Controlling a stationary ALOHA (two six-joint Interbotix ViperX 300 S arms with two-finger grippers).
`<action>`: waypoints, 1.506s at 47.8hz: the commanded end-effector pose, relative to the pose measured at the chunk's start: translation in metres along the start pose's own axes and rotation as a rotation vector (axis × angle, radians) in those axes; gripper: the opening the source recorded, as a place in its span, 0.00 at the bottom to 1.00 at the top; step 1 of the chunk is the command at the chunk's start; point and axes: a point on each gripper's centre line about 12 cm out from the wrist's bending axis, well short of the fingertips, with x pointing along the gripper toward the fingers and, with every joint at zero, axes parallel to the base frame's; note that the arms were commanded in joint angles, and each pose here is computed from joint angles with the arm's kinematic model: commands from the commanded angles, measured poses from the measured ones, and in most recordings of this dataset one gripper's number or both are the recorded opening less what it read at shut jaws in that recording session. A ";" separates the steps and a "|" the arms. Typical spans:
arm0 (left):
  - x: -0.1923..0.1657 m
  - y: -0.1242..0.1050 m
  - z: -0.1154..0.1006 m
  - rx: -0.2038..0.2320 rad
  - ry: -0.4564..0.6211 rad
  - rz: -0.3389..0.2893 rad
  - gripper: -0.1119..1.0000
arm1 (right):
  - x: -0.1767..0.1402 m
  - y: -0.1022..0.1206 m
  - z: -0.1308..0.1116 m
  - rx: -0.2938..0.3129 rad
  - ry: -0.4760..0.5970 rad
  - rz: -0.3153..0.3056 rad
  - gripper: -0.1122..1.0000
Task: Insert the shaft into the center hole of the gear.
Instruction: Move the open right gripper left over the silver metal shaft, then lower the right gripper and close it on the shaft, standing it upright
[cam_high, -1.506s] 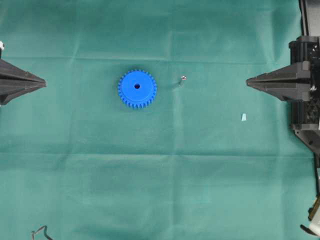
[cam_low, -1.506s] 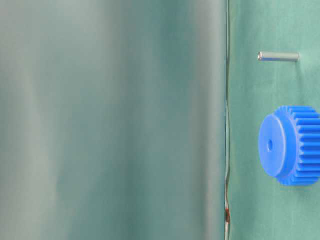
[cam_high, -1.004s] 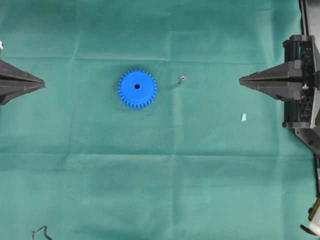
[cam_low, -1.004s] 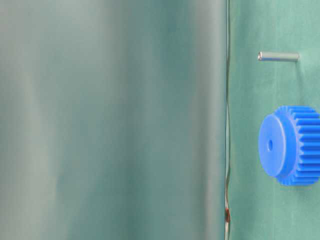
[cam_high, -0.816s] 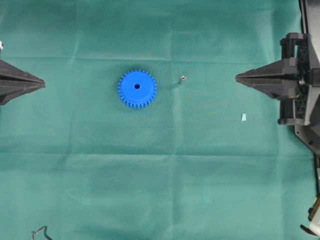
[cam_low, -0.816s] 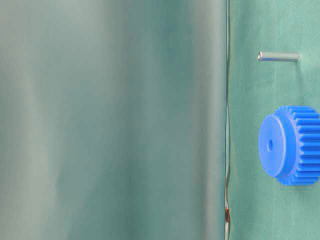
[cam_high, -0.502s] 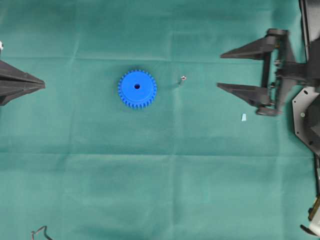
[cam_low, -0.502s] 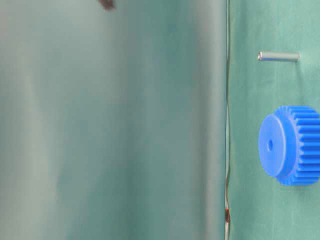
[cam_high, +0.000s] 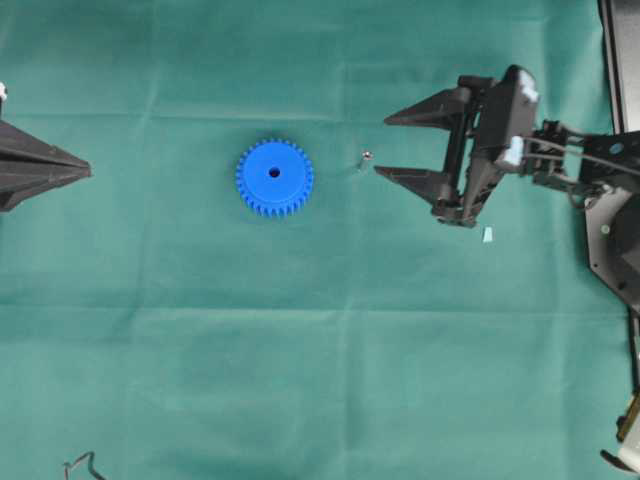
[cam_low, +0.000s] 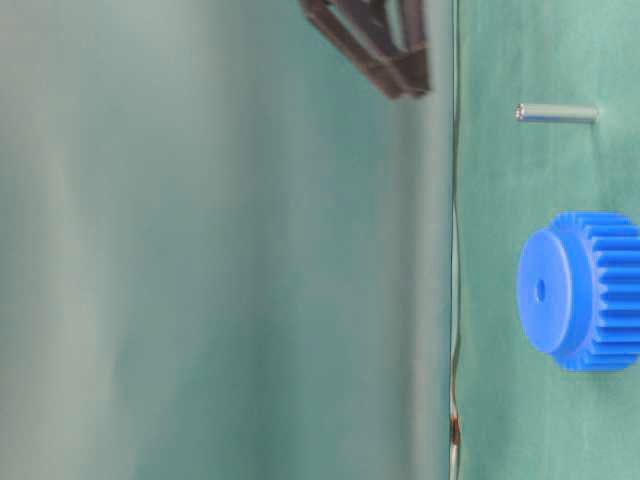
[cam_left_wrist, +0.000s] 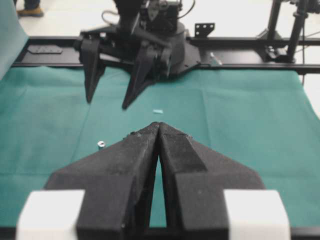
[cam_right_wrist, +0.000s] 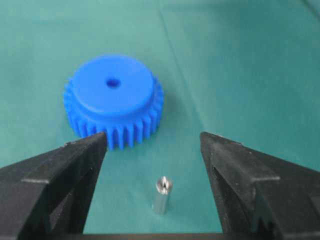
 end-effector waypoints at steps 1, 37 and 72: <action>0.003 0.000 0.008 0.003 -0.020 -0.002 0.10 | 0.009 -0.002 -0.002 0.023 -0.004 -0.022 0.82; 0.002 0.000 0.009 0.000 -0.025 -0.002 0.10 | 0.046 -0.016 -0.042 0.070 0.091 -0.115 0.69; 0.002 0.000 0.010 0.000 -0.026 -0.002 0.10 | 0.042 -0.001 -0.018 0.066 0.115 -0.061 0.27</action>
